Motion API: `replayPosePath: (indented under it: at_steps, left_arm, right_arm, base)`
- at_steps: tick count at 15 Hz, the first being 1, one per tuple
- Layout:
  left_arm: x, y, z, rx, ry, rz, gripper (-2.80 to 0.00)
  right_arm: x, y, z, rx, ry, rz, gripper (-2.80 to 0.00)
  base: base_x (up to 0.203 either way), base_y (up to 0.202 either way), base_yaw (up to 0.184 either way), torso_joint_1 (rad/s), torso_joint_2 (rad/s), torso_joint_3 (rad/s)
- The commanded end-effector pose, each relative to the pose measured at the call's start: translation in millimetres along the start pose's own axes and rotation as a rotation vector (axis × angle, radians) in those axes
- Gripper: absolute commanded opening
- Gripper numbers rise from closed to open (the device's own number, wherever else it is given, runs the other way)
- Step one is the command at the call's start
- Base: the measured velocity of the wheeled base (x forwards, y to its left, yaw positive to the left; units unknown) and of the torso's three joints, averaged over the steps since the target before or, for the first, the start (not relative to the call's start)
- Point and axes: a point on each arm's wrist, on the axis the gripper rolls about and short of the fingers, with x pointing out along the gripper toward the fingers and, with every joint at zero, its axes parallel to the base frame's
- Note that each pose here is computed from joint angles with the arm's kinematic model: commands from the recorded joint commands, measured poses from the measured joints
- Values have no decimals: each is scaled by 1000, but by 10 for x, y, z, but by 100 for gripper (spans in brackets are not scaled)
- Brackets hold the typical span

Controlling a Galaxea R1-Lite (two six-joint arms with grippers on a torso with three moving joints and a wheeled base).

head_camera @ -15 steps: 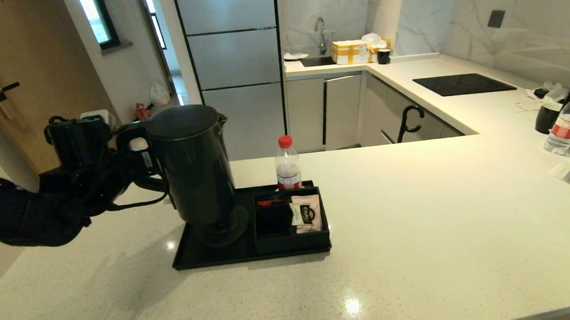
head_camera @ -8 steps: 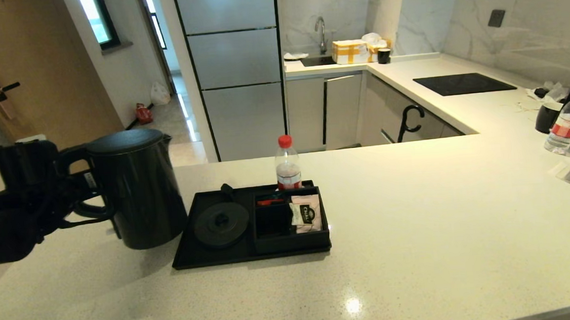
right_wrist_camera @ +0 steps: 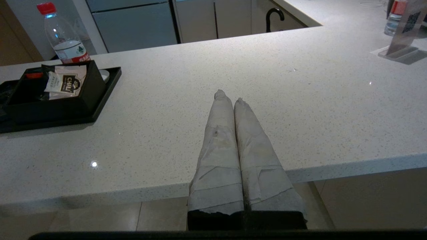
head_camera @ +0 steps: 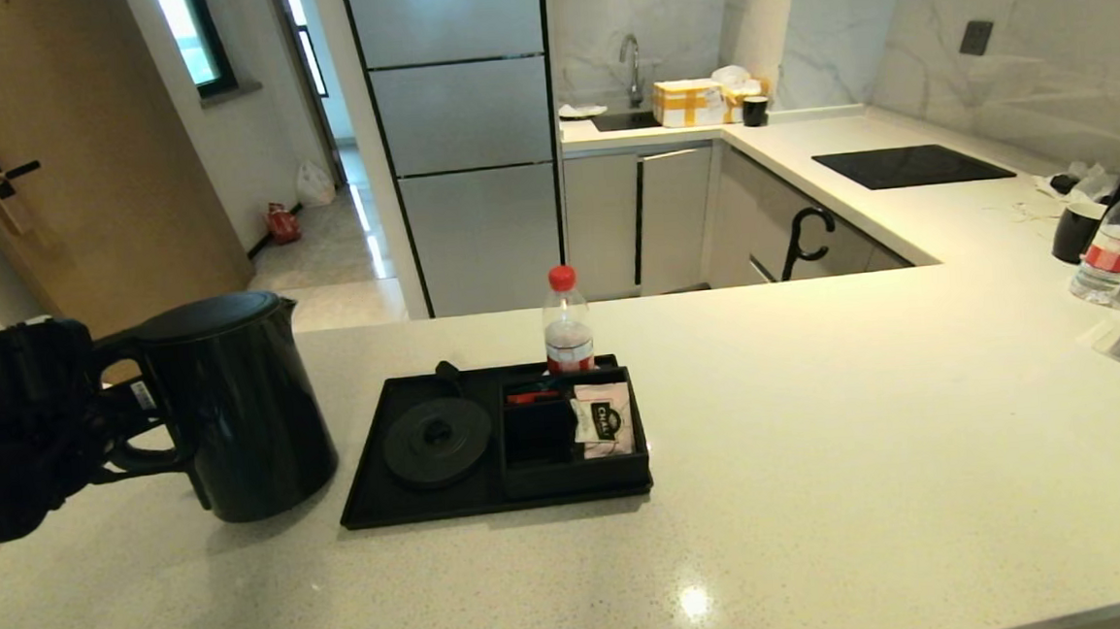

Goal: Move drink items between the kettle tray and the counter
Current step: Place it on the left

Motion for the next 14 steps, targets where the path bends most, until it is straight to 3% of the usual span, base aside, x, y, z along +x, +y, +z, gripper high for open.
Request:
replayPosePath:
  at_steps: [1, 9, 10, 14]
  left_arm:
    - [27, 22, -61, 5, 19, 12, -280]
    - [1, 56, -223, 23, 33, 14, -280]
    - [1, 56, -223, 23, 33, 14, 0]
    - [-9, 62, -267, 26, 47, 16, 0]
  right_arm:
    - [18, -4, -91, 0, 31, -3, -280]
    - [17, -4, -87, 0, 30, -3, -280]
    - [17, -4, -87, 0, 30, -3, -280]
    - [17, -4, -87, 0, 30, -3, -280]
  base:
    - [0, 0, 0, 0, 0, 0]
    - [0, 0, 0, 0, 0, 0]
    - [0, 0, 0, 0, 0, 0]
    - [0, 0, 0, 0, 0, 0]
